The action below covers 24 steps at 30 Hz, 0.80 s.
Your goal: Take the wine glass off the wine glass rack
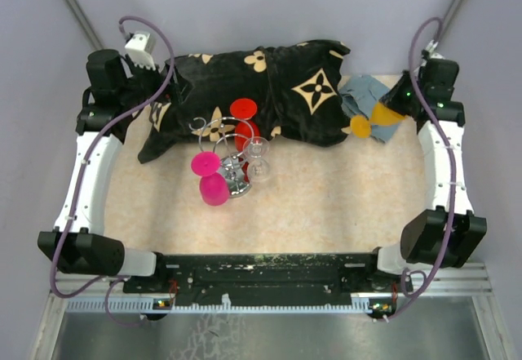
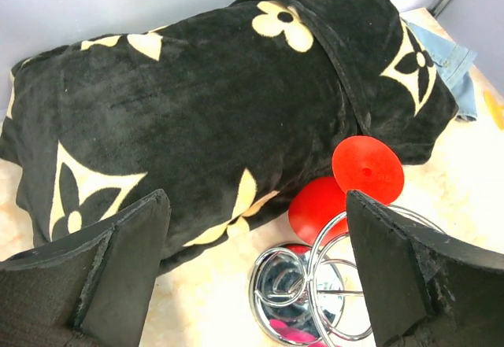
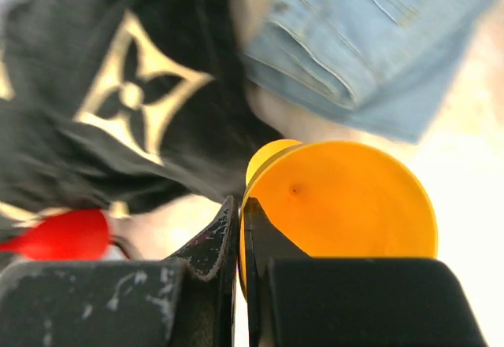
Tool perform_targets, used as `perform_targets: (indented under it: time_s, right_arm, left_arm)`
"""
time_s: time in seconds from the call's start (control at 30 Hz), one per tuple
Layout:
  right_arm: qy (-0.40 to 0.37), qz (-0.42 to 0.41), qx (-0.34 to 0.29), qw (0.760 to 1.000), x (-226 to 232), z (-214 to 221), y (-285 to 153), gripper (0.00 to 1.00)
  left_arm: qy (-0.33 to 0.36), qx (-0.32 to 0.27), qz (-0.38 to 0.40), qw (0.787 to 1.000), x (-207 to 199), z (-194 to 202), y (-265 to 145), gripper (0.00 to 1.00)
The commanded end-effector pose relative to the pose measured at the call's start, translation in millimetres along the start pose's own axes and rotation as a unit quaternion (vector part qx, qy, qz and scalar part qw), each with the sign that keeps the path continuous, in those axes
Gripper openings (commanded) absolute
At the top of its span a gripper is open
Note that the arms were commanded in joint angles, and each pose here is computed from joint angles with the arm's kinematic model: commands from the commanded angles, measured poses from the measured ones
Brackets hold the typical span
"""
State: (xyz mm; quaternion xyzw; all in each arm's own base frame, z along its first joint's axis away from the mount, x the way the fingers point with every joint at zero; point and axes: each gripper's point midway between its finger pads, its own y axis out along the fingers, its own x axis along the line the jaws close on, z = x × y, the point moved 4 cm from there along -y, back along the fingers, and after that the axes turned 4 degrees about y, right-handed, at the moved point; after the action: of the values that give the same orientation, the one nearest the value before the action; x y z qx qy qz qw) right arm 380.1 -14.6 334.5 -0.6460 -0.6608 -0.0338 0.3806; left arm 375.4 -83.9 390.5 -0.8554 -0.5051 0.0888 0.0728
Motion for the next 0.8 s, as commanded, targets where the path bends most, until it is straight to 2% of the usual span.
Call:
perform_targets:
  time_s: [0.0, 0.33, 0.77]
  right_arm:
    - [-0.101, 0.156, 0.012, 0.983, -33, 29, -16, 0.0]
    - [-0.126, 0.276, 0.044, 0.952, -82, 69, -13, 0.0]
    - [-0.117, 0.285, 0.039, 0.951, -96, 84, 4, 0.0]
  left_arm:
    - [-0.013, 0.022, -0.024, 0.999, 3, 4, -9, 0.96]
    - [-0.047, 0.06, -0.018, 0.997, -3, 22, -15, 0.95]
    - [-0.039, 0.094, 0.015, 0.995, -14, 42, -26, 0.92]
